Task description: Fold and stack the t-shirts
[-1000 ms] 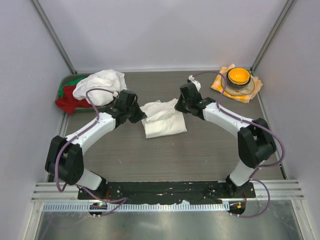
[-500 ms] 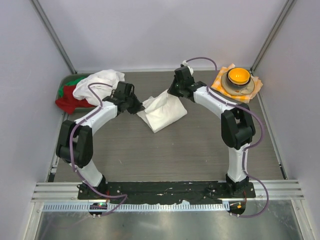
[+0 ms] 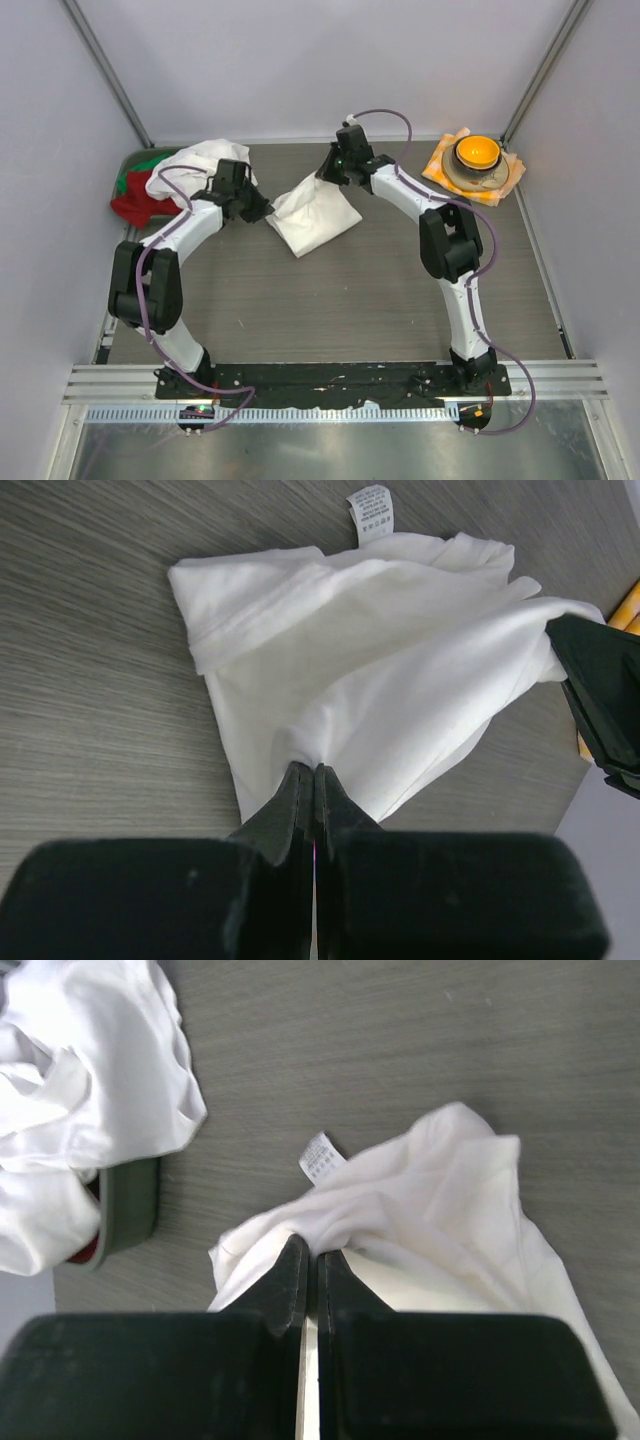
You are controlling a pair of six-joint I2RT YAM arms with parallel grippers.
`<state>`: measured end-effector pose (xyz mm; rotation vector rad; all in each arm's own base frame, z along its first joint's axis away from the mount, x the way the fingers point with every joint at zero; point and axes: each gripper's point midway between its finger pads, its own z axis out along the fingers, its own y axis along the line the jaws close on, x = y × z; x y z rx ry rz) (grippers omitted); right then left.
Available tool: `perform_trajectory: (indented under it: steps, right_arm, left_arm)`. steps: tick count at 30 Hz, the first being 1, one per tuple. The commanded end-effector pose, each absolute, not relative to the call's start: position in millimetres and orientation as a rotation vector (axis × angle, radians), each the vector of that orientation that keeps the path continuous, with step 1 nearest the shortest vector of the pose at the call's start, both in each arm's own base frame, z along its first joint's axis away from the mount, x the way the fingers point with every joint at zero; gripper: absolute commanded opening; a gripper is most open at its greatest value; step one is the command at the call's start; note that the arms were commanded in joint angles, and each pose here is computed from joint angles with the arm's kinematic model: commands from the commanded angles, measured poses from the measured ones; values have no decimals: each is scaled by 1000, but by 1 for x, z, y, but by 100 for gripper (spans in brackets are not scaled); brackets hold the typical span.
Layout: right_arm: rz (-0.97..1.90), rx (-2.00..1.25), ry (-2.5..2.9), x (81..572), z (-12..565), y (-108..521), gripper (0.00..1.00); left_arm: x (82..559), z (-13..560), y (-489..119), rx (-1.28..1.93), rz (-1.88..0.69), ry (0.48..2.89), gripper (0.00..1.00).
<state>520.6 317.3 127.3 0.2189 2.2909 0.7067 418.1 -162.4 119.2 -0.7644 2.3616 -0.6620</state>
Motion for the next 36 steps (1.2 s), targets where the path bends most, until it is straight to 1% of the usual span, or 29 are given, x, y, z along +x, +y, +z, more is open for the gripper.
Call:
perform_trajectory:
  steps: [1, 2, 3, 4, 5, 6, 7, 9, 10, 11, 12, 13, 14, 17, 18, 19, 21, 23, 24, 25, 26, 28, 29, 31, 34, 36]
  right_arm:
    - [823, 155, 2119, 558, 153, 343, 9]
    - [829, 154, 2089, 567, 161, 346, 19]
    - [817, 139, 2076, 572, 161, 346, 51]
    - [799, 136, 2062, 576, 160, 346, 66]
    - [782, 134, 2049, 577, 161, 343, 79]
    - [762, 131, 1991, 582, 174, 338, 92]
    - [748, 126, 1978, 574, 181, 332, 95]
    - [722, 145, 1862, 572, 213, 318, 97]
    - [675, 143, 1891, 561, 194, 307, 97]
    - [680, 145, 1816, 552, 232, 298, 97]
    - [669, 142, 1780, 548, 243, 293, 98]
    - [646, 134, 1791, 540, 239, 287, 98]
    - [653, 125, 1772, 532, 254, 284, 98]
    - [676, 82, 1833, 516, 244, 287, 99]
    - [703, 69, 1814, 510, 252, 288, 99]
    - [719, 55, 1834, 503, 240, 289, 99]
    - [802, 20, 1819, 497, 240, 299, 100]
    - [842, 2, 1841, 495, 230, 306, 100]
    - [864, 4, 1844, 498, 222, 308, 100]
    - [887, 6, 1848, 498, 215, 310, 100]
    - [932, 6, 1833, 504, 210, 315, 100]
    - [954, 4, 1831, 509, 207, 319, 100]
    - [961, 15, 1835, 514, 204, 319, 100]
    - [990, 17, 1836, 517, 202, 321, 100]
    - [1005, 11, 1847, 519, 197, 323, 100]
    - [991, 2, 1859, 517, 193, 321, 100]
  left_arm:
    - [441, 126, -129, -868, -569, 2251, 4]
    - [446, 123, -112, -937, -497, 2228, 39]
    - [448, 117, -103, -975, -441, 2222, 66]
    - [452, 116, -87, -1012, -354, 2187, 97]
    - [458, 126, -83, -1004, -328, 2168, 100]
    - [455, 125, -78, -1009, -283, 2183, 100]
    - [457, 133, -76, -994, -276, 2171, 100]
    - [454, 149, -77, -969, -291, 2142, 100]
    - [449, 169, -82, -944, -323, 2106, 100]
    - [441, 171, -84, -933, -324, 2103, 100]
    - [436, 178, -88, -915, -340, 2092, 100]
    - [426, 190, -99, -877, -374, 2083, 100]
    - [422, 195, -108, -852, -409, 2087, 100]
    - [411, 208, -145, -767, -522, 2097, 100]
    - [409, 210, -159, -734, -569, 2108, 100]
    - [413, 218, -180, -682, -648, 2081, 100]
    - [417, 205, -206, -644, -739, 2125, 100]
    - [431, 208, -224, -623, -824, 2101, 100]
    - [435, 194, -234, -613, -854, 2130, 100]
    - [442, 189, -237, -605, -858, 2123, 100]
    - [458, 181, -241, -606, -861, 2095, 100]
    - [470, 182, -246, -590, -895, 2048, 100]
    - [474, 169, -250, -593, -910, 2067, 100]
    - [482, 163, -256, -599, -948, 2048, 100]
    - [486, 135, -262, -632, -972, 2064, 100]
    - [480, 109, -264, -652, -993, 2103, 100]
